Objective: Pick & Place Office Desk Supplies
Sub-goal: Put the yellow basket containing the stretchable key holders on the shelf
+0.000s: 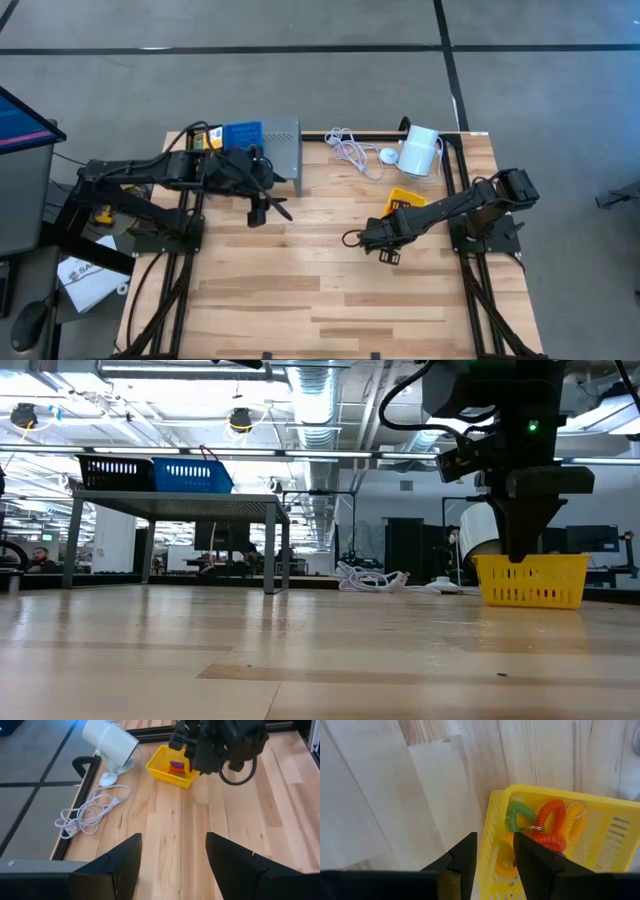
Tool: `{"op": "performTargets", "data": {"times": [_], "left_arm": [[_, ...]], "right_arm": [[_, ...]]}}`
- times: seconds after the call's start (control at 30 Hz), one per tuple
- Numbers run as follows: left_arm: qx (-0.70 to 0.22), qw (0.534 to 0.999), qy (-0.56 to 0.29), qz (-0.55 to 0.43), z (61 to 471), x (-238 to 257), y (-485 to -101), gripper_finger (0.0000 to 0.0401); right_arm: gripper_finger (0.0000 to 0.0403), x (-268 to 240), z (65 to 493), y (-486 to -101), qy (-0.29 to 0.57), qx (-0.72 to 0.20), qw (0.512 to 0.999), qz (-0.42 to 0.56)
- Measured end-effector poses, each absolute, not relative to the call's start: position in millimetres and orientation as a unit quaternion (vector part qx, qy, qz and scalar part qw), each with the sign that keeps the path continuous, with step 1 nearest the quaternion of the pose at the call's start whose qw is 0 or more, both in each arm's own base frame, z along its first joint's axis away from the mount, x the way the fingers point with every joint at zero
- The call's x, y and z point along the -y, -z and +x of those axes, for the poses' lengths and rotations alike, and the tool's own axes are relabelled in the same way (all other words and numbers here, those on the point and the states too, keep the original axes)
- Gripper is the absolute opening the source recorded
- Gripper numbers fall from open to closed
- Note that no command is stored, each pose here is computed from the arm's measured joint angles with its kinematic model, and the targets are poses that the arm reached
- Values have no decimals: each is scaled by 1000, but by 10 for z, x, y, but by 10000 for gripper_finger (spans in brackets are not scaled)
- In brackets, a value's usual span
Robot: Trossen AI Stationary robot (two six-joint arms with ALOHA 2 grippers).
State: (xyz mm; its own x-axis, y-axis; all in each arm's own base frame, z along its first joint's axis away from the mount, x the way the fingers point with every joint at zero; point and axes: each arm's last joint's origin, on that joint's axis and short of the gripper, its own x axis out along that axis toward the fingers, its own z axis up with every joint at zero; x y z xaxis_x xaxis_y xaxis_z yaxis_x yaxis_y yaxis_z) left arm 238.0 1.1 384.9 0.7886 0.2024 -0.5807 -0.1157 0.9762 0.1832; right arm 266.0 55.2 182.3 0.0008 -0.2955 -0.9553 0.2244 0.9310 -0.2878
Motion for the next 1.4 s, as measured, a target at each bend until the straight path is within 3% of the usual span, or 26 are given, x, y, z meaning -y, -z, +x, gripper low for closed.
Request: {"op": "performTargets", "data": {"times": [0.2, 0.5, 0.77, 1.4], "left_arm": [[-313, 944, -88, 59, 2381, -12, -3850, 214], [-306, 946, -89, 58, 2388, -12, -3862, 214], [-299, 948, -90, 58, 2395, -13, -3872, 214], [-348, 934, -70, 43, 2550, 3, -3695, 214]], "right_arm": [[112, -616, 2672, -1775, 180, -666, 723, -16], [88, -562, 2573, -1613, 189, -679, 709, -17], [9, -546, 2586, -1610, 172, -681, 711, -32], [3, -783, 2896, -1838, 40, -615, 787, 6]]}}
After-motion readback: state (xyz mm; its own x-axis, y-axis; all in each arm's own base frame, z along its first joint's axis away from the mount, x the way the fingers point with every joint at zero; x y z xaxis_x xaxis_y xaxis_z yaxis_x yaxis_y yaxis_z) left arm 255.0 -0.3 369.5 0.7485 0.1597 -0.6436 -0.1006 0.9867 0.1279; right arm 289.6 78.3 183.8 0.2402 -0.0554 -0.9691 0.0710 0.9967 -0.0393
